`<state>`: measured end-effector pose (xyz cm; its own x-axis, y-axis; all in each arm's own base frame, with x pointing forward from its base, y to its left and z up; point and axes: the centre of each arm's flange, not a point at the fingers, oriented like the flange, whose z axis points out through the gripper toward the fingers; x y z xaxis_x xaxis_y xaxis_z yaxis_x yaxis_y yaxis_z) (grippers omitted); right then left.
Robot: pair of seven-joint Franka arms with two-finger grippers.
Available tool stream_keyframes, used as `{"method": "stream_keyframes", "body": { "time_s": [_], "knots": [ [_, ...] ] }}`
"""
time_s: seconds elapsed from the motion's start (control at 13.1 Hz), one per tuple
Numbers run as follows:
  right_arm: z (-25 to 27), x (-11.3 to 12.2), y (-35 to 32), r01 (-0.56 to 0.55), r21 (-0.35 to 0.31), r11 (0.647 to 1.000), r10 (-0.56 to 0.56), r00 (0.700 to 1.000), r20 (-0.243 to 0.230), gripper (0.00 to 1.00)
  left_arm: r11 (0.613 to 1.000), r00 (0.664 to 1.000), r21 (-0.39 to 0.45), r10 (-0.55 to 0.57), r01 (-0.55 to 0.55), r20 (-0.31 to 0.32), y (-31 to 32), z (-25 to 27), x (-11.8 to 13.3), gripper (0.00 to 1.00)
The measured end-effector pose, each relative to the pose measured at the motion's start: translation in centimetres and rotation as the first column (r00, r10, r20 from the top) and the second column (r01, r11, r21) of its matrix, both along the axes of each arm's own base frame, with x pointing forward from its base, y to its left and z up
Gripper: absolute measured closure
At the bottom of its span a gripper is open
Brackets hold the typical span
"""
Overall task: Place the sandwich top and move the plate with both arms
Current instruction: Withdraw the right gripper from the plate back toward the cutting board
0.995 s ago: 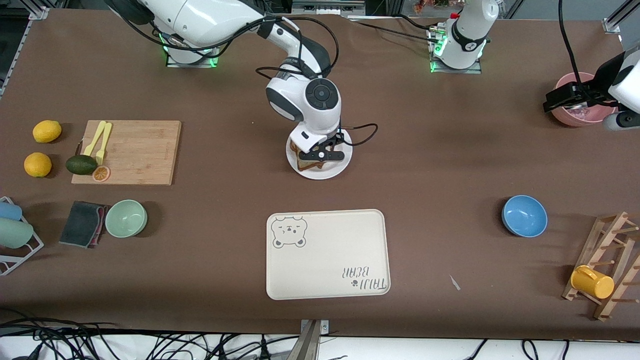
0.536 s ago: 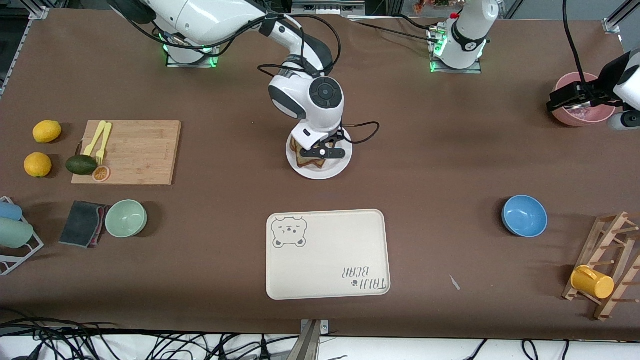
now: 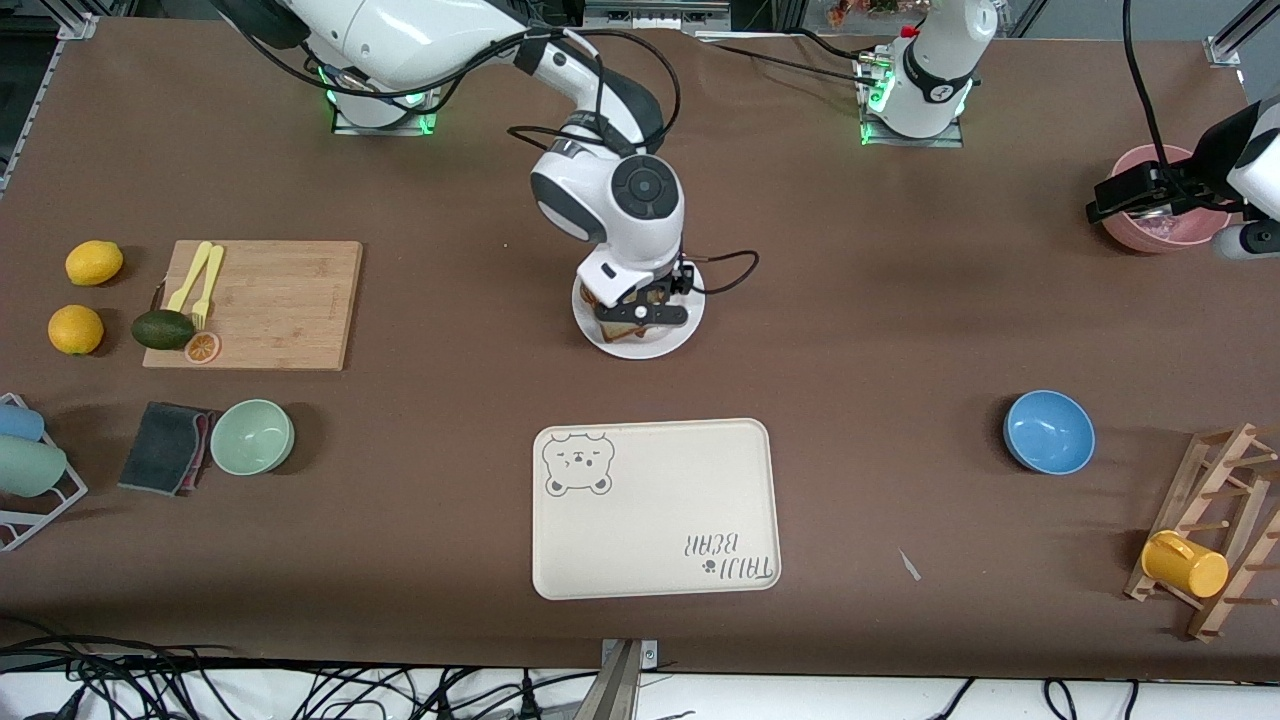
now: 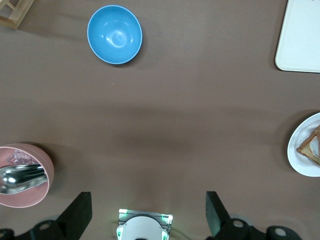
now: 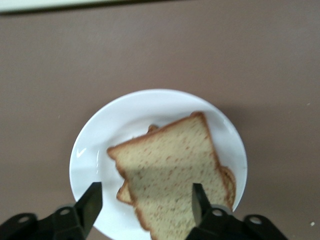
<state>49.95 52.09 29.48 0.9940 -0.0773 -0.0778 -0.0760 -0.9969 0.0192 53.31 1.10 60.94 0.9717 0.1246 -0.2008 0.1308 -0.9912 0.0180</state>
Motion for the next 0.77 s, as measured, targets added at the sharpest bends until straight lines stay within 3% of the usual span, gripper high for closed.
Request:
{"method": "stream_keyframes", "body": {
  "time_s": [0.08,0.15,0.38,0.61,0.77],
  "knots": [
    [0.9,1.9,-1.5,0.037,0.004,0.999,-0.037,0.999,0.019,0.02,1.000,1.000,0.000,-0.001,0.001,0.001,-0.1,0.1,0.0,0.00],
    [2.2,4.2,-3.5,0.079,0.008,0.997,-0.080,0.996,0.046,0.00,1.000,1.000,0.000,-0.002,0.002,0.003,-0.1,0.1,0.0,0.00],
    [6.2,9.9,-11.3,0.209,-0.014,0.978,-0.207,0.975,0.087,0.00,1.000,1.000,0.000,-0.008,0.008,0.012,-0.4,0.5,0.0,0.00],
    [9.7,12.5,-17.7,0.275,-0.054,0.960,-0.269,0.958,0.100,0.00,1.000,1.000,-0.001,-0.015,0.016,0.018,-0.8,0.8,0.0,0.00],
    [11.9,12.4,-20.4,0.247,-0.120,0.962,-0.236,0.967,0.097,0.00,1.000,1.000,0.000,-0.015,0.015,0.019,-0.8,0.9,0.1,0.00]
  ]
}}
